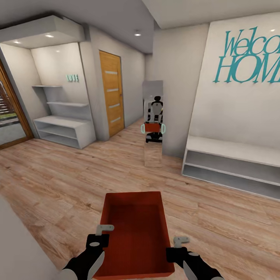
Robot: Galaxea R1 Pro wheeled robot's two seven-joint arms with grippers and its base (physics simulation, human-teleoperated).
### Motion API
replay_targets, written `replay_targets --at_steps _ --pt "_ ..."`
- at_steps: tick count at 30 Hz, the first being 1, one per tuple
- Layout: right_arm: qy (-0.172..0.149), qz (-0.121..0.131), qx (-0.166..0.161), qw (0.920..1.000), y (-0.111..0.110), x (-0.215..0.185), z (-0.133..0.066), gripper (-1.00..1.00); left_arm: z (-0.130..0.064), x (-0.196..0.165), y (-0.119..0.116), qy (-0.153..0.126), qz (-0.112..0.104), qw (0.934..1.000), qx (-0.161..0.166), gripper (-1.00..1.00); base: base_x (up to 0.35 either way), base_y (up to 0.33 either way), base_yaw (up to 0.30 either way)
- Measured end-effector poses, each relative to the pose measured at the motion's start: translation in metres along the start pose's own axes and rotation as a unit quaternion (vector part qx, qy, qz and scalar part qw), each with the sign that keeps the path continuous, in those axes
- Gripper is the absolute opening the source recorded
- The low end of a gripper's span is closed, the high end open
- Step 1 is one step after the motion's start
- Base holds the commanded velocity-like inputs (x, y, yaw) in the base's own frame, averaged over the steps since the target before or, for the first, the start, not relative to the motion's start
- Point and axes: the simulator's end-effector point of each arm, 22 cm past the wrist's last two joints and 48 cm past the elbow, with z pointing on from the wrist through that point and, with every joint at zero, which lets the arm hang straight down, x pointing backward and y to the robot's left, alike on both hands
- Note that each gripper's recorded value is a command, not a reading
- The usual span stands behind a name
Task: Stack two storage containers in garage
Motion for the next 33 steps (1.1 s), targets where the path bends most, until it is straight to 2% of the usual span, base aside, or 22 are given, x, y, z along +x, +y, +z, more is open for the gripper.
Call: replay_targets --at_steps 22,33 --pt "0.001 0.0 0.0 1.0 0.0003 0.0004 0.0001 -1.0 0.0 0.0005 0.0003 0.001 0.001 1.0 0.0 -1.0 0.341 -0.072 0.0" --pt "0.001 0.0 0.0 1.0 0.0004 0.0004 0.0 -1.0 0.0 0.0005 0.0004 0.001 0.001 1.0 0.0 -1.0 0.341 -0.008 0.008"
